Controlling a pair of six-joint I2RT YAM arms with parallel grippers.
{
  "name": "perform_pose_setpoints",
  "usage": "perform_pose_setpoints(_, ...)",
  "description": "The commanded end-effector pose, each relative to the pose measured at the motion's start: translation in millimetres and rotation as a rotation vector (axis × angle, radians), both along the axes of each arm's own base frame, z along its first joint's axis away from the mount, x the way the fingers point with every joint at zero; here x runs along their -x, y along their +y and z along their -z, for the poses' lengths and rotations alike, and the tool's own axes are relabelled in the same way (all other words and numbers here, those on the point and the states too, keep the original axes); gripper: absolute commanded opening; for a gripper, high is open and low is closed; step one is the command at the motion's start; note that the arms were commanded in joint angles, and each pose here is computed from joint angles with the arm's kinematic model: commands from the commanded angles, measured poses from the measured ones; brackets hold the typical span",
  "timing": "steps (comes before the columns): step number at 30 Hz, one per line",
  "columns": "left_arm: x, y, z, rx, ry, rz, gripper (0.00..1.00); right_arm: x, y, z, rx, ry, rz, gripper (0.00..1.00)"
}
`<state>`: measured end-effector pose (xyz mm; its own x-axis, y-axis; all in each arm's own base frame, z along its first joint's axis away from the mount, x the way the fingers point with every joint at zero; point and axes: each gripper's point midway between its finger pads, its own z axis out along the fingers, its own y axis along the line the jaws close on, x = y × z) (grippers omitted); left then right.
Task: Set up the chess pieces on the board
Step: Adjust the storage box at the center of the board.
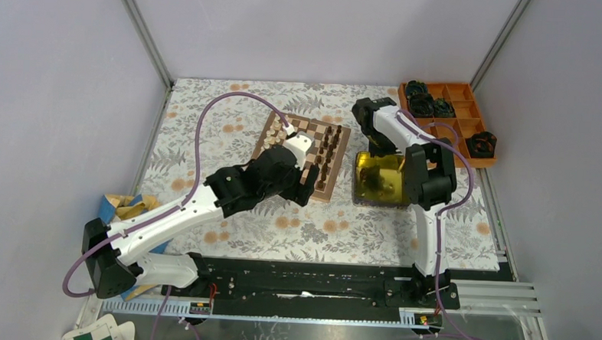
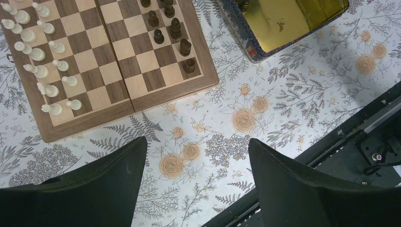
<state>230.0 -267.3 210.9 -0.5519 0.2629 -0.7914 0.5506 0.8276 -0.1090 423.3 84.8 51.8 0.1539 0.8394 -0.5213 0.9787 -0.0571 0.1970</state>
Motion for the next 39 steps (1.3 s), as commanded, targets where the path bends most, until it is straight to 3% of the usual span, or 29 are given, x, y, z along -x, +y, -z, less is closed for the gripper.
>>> perform_pose_setpoints(1, -1.8, -0.2, -8.8, 0.024, -0.027, 0.01, 0.85, 2.7, -16.1, -8.2, 0.07, -0.01, 0.078, 0.0)
perform_pose_setpoints(3, -1.2, -0.2, -10.0, 0.028, -0.026, 0.009, 0.85, 2.8, -16.1, -7.4, 0.069, -0.019, 0.066, 0.04)
perform_pose_setpoints(7, -0.8, -2.1, -10.2, 0.033, -0.02, 0.012, 0.86, -2.6, -21.5, -14.0, 0.105, -0.052, 0.017, 0.36)
perform_pose_setpoints(11, -1.1, -4.0, -10.9, 0.037, -0.016, 0.015, 0.86, -8.8, -25.7, -23.7, 0.138, -0.075, -0.023, 0.52)
perform_pose_setpoints(26, 2.9, -1.0, -14.5, 0.062, -0.014, 0.005, 0.86, -26.4, -4.0, -65.4, 0.275, -0.139, -0.31, 0.57)
perform_pose_setpoints(39, 4.5, 3.7, -20.4, 0.097, -0.037, -0.009, 0.86, 10.2, 17.5, -94.8, 0.339, -0.102, -0.577, 0.55)
